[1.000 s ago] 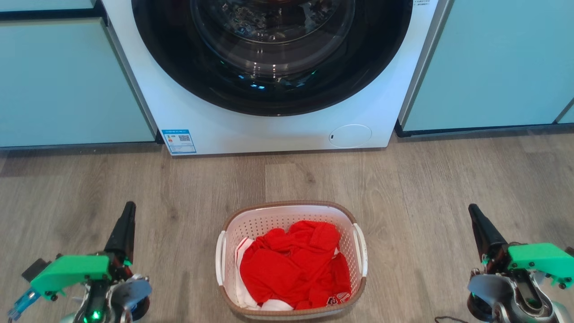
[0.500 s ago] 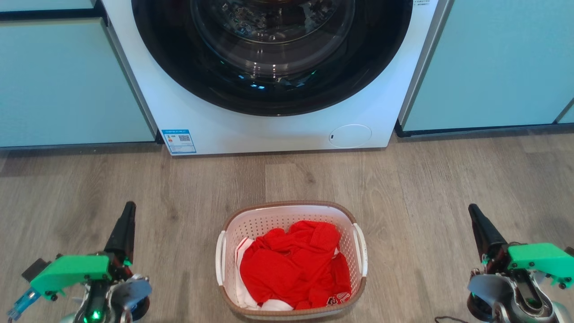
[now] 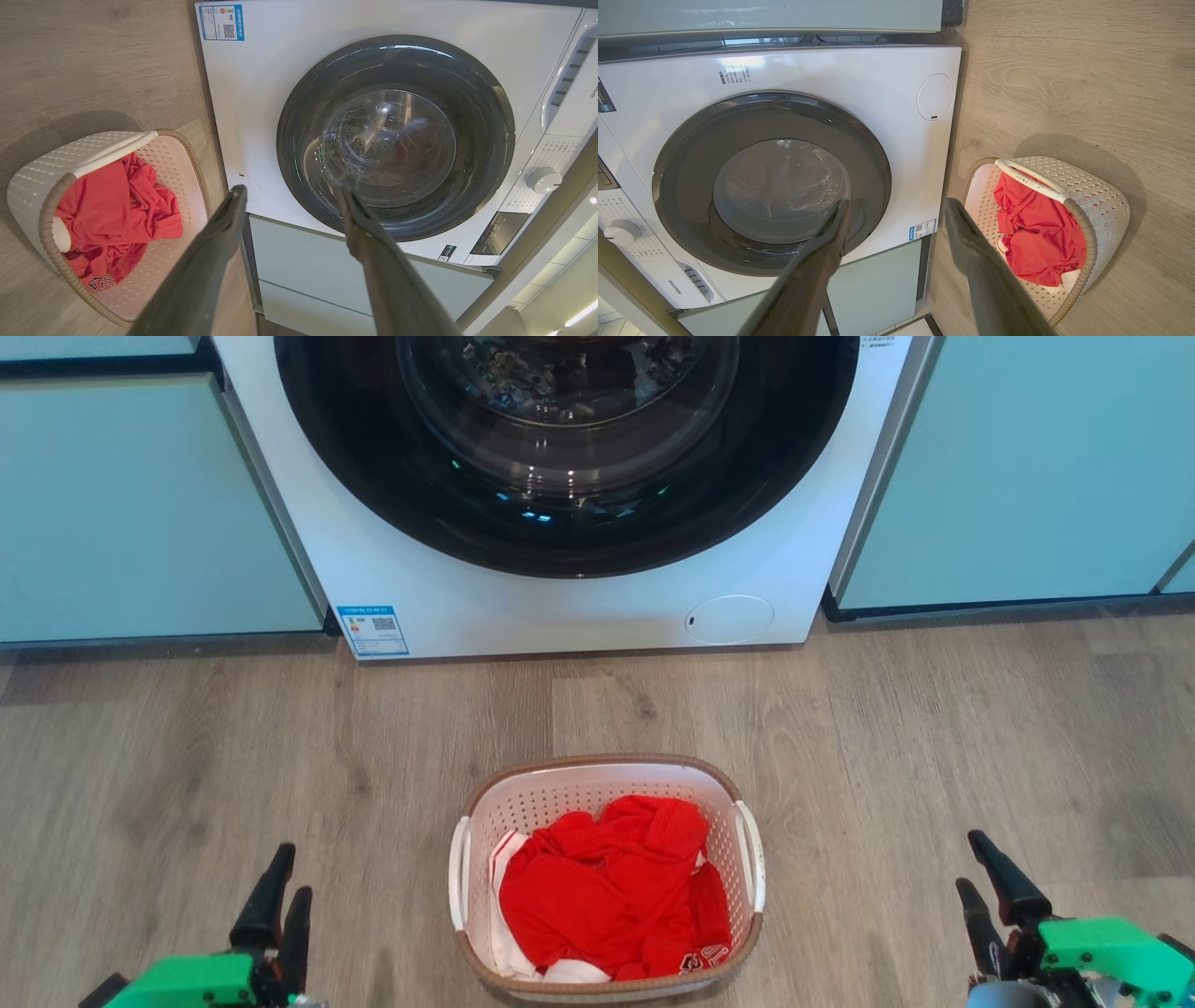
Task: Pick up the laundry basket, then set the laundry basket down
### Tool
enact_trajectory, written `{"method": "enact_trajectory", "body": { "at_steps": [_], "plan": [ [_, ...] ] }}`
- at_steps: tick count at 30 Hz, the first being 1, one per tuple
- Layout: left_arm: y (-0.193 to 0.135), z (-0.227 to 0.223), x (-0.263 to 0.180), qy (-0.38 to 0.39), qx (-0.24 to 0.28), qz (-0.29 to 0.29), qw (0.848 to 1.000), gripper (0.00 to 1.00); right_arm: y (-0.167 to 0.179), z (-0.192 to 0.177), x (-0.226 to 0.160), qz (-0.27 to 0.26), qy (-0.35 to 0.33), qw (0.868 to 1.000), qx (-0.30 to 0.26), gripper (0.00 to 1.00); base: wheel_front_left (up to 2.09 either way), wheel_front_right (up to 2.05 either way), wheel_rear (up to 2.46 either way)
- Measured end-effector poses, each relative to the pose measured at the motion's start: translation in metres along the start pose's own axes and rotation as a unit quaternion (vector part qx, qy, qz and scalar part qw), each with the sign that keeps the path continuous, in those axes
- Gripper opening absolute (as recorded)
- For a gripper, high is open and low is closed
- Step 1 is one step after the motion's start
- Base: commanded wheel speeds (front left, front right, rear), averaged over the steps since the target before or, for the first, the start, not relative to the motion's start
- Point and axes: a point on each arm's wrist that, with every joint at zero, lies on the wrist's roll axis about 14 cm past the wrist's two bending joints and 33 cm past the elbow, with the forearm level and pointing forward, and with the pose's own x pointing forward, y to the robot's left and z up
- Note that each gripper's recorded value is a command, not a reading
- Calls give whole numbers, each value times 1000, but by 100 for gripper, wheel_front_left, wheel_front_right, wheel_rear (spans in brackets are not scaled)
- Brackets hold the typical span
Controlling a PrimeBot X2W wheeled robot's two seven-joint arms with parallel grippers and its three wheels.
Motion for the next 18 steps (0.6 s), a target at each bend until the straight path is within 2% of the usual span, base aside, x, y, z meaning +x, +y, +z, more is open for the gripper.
{"method": "enact_trajectory", "body": {
  "at_steps": [18],
  "plan": [
    [-16,7,4,-24,15,-23,999,100,19,7,4,26,-22,998,-49,100,0,0,0]
  ]
}}
